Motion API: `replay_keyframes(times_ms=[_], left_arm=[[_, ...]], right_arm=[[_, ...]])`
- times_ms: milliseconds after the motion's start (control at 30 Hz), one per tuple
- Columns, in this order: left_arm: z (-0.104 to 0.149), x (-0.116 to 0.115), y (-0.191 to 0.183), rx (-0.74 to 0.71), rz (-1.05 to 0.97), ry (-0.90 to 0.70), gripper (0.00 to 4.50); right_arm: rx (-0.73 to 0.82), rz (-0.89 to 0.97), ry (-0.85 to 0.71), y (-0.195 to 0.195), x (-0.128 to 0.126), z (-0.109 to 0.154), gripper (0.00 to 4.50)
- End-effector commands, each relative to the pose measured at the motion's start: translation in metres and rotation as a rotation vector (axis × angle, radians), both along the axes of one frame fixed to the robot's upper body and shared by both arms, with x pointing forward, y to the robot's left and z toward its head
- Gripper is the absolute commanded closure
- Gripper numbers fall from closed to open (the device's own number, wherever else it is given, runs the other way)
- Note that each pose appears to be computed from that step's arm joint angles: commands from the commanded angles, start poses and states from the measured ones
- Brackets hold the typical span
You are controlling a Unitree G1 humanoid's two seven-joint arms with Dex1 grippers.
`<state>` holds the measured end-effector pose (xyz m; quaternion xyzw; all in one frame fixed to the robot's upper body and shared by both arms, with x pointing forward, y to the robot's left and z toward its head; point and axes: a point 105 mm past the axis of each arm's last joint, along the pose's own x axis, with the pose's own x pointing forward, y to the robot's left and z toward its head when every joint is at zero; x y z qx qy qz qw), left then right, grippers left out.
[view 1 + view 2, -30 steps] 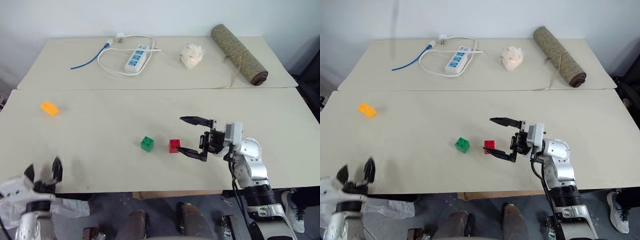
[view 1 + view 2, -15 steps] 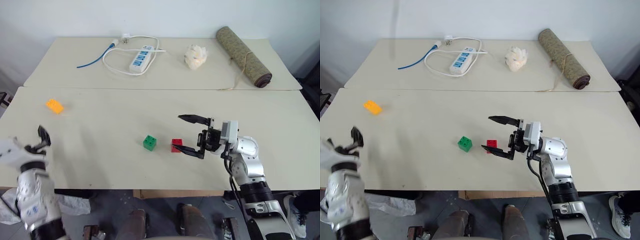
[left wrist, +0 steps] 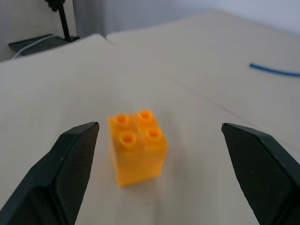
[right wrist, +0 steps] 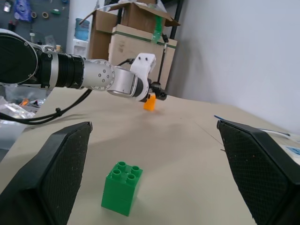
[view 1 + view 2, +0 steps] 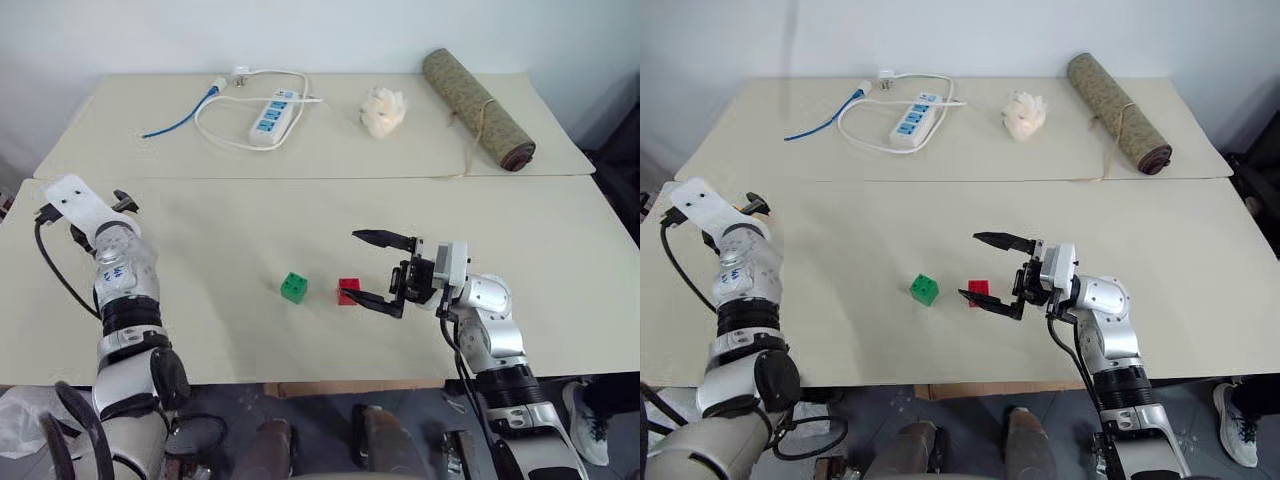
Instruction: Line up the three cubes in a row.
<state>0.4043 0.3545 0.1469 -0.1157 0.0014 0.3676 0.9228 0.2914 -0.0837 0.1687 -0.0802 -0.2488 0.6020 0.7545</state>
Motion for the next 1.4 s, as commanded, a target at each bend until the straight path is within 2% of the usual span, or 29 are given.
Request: replay_keyframes(times_ms=[33,267,400,633,767,833,1000,1133,1233,1267,1333,1400], left_arm=[[0.010,0.001,0.007,0.044,0.032,0.015,0.06],[0.011,0.002,0.011,0.029,0.054,0.024,0.06],[0.009,0.001,0.014,0.008,0.063,0.014,0.88],[0.009,0.001,0.013,0.021,0.056,0.012,2.98],[0.020,0.002,0.012,0.081,-0.014,-0.046,3.05],[0.034,0.002,0.006,0.148,-0.151,-0.133,3.05],[0.049,-0.025,0.012,0.209,-0.516,-0.219,3.05],[0.066,-0.045,-0.019,0.316,-0.931,-0.250,3.05],[0.065,-0.081,-0.061,0.393,-1.380,-0.253,3.05],[0.059,-0.092,-0.072,0.345,-1.509,-0.230,3.05],[0.045,-0.103,-0.083,0.307,-1.647,-0.121,3.05],[0.031,-0.109,-0.090,0.342,-1.738,-0.008,3.05]], right_arm=[[0.013,-0.014,-0.048,-0.002,-0.004,0.008,0.00],[0.012,-0.041,-0.054,-0.005,-0.004,0.007,0.00],[0.012,-0.043,-0.055,-0.004,-0.004,0.006,0.00],[0.016,-0.046,-0.051,-0.003,-0.005,0.003,0.00],[0.016,-0.052,-0.046,-0.005,-0.007,0.001,0.00],[0.014,-0.058,-0.046,-0.006,-0.007,0.000,0.00],[0.020,-0.101,-0.074,-0.017,-0.007,0.004,0.00],[0.018,-0.146,-0.087,-0.035,-0.006,0.011,0.00],[-0.046,-0.131,-0.060,-0.048,-0.012,0.006,0.00],[-0.061,-0.126,-0.052,-0.051,-0.014,0.005,0.00],[-0.089,-0.123,-0.037,-0.057,-0.017,0.003,0.00],[-0.107,-0.123,-0.026,-0.061,-0.019,0.003,0.00]])
